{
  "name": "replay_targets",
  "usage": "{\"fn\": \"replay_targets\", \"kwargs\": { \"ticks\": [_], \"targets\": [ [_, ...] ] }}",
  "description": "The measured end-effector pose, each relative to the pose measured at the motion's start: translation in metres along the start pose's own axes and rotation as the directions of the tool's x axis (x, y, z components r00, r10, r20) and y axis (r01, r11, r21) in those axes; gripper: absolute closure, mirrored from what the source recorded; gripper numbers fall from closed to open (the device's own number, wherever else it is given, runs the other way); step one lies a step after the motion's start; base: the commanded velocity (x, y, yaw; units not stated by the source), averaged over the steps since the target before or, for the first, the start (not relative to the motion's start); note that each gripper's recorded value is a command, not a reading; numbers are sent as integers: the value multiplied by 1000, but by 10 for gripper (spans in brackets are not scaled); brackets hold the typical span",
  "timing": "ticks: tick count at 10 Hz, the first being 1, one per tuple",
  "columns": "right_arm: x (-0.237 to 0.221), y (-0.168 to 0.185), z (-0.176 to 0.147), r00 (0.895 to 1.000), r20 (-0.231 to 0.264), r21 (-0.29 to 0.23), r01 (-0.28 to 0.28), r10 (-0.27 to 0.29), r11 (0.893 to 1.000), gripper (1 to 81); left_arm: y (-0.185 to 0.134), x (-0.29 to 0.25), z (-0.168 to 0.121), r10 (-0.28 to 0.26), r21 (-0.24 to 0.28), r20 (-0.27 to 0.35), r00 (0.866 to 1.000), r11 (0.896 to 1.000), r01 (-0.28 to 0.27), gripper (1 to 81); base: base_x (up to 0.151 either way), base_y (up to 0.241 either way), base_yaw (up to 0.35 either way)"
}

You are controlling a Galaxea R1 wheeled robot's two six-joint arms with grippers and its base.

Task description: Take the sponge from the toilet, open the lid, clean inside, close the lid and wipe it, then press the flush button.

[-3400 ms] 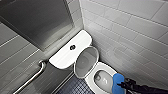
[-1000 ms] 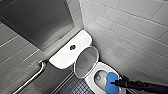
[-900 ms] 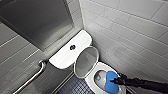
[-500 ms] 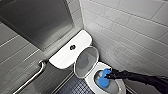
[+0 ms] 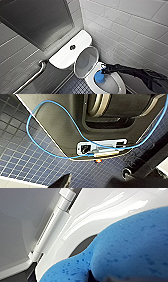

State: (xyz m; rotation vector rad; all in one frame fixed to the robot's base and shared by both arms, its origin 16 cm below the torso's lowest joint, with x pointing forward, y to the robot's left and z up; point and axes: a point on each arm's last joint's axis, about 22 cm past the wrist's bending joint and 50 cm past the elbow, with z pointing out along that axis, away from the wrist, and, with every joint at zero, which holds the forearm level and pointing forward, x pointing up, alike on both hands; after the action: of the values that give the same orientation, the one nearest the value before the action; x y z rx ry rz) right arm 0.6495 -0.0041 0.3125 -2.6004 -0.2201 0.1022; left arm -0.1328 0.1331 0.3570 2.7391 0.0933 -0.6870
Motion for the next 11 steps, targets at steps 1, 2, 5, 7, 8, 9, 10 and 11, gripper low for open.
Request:
{"fn": "replay_targets", "kwargs": {
  "ticks": [1, 2, 5, 7, 8, 9, 10, 11],
  "targets": [
    [11, -1, -5, 1000, 3, -16, 4, -4, 1000, 811, 0, 0, 0, 0, 0, 0, 1000, 1000, 0, 10, 0, 0, 0],
    [21, -4, -10, 1000, 3, -22, 10, -10, 1000, 811, 0, 0, 0, 0, 0, 0, 1000, 1000, 0, 10, 0, 0, 0],
    [53, -14, -26, 999, -30, -24, 31, -32, 999, 811, 0, 0, 0, 0, 0, 0, 1000, 1000, 0, 10, 0, 0, 0],
    [62, -24, -27, 998, -38, -24, 44, -45, 999, 811, -1, 6, 0, 2, 1, -6, 1000, 1000, -2, 10, 0, 0, 0],
    [62, -27, -26, 998, -35, -27, 50, -51, 998, 811, -1, 8, 0, 3, 1, -8, 1000, 1000, -3, 10, 0, 0, 0],
    [64, -28, -27, 998, -37, -27, 52, -53, 998, 811, -1, 7, 0, 3, 1, -8, 1000, 1000, -3, 10, 0, 0, 0],
    [68, -28, -29, 998, -42, -28, 50, -51, 998, 811, -1, 7, 0, 3, 1, -8, 1000, 1000, -3, 10, 0, 0, 0],
    [70, -29, -30, 998, -43, -27, 50, -52, 998, 811, 0, 7, 0, 3, 0, -8, 1000, 1000, -3, 10, 0, 0, 0]
  ]
}}
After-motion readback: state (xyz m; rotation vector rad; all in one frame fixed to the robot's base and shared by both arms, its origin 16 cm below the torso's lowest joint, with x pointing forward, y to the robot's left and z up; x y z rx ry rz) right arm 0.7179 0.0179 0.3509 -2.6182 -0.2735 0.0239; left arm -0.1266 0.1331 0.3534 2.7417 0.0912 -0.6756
